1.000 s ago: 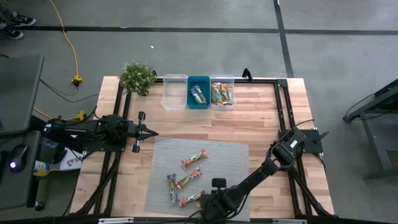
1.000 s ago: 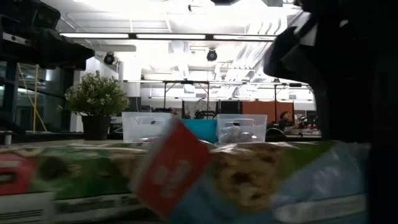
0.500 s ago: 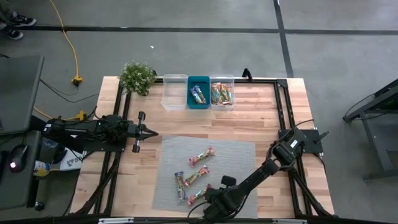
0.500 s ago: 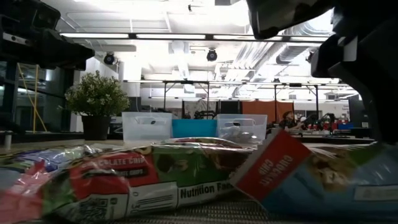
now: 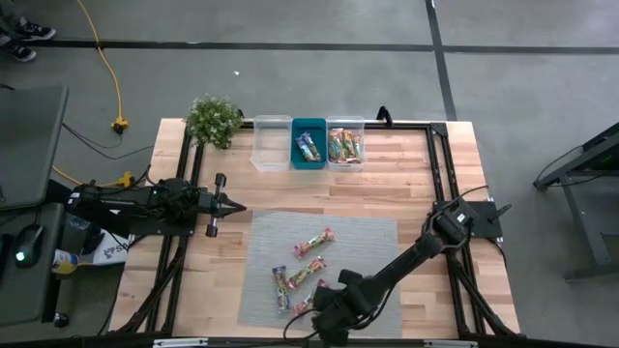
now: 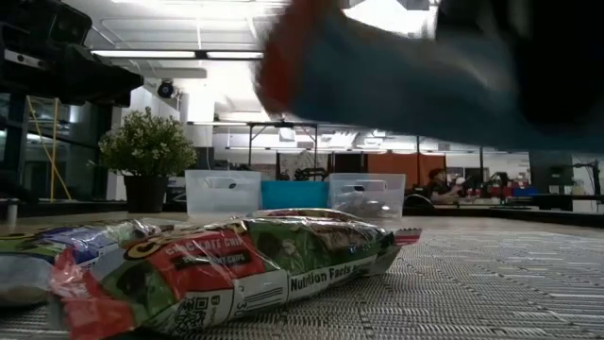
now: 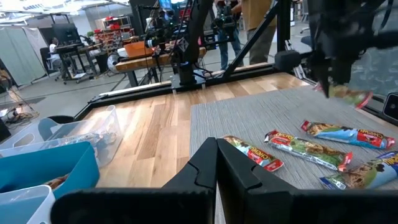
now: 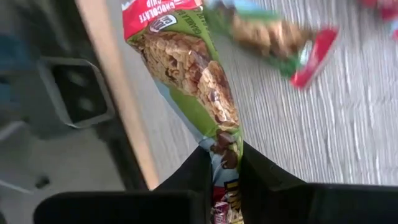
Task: Pick and place Granola Bars by type
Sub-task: Put the red granola bar into the left transparent bin
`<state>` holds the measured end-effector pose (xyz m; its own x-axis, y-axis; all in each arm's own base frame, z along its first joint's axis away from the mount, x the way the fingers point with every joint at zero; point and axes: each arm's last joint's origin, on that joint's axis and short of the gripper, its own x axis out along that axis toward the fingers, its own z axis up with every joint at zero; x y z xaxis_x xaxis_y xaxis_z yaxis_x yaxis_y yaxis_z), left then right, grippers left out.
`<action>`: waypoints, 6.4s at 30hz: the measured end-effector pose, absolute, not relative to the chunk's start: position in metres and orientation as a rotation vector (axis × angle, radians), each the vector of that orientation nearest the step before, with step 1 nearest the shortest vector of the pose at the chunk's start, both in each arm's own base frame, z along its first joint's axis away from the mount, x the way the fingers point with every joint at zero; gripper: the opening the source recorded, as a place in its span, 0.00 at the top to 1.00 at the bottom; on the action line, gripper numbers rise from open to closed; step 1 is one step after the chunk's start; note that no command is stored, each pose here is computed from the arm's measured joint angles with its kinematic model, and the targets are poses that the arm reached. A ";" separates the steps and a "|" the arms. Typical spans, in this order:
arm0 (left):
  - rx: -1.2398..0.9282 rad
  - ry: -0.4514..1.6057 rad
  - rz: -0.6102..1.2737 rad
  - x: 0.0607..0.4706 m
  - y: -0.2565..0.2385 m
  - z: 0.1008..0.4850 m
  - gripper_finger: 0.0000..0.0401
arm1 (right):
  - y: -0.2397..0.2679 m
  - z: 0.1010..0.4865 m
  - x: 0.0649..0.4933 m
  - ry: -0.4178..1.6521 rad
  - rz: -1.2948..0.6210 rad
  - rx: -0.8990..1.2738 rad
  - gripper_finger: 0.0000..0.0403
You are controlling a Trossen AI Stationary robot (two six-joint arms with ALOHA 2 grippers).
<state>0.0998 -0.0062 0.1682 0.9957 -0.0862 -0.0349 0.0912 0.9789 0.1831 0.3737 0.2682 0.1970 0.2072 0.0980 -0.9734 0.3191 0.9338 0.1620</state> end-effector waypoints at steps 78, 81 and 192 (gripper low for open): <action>0.186 0.026 -0.089 0.100 -0.006 0.168 1.00 | -0.251 0.294 0.446 0.318 -0.025 -0.545 0.90; 0.186 0.026 -0.089 0.100 -0.006 0.168 1.00 | -0.253 0.283 0.451 0.339 -0.030 -0.592 0.90; 0.185 0.026 -0.089 0.100 -0.006 0.168 1.00 | -0.169 0.298 0.461 0.582 0.102 0.458 0.56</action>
<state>0.0998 -0.0062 0.1683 0.9957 -0.0863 -0.0345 0.0912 0.9789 0.1829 0.4613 -0.1690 0.2976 0.8333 0.2199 -0.5072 0.0347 0.8949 0.4449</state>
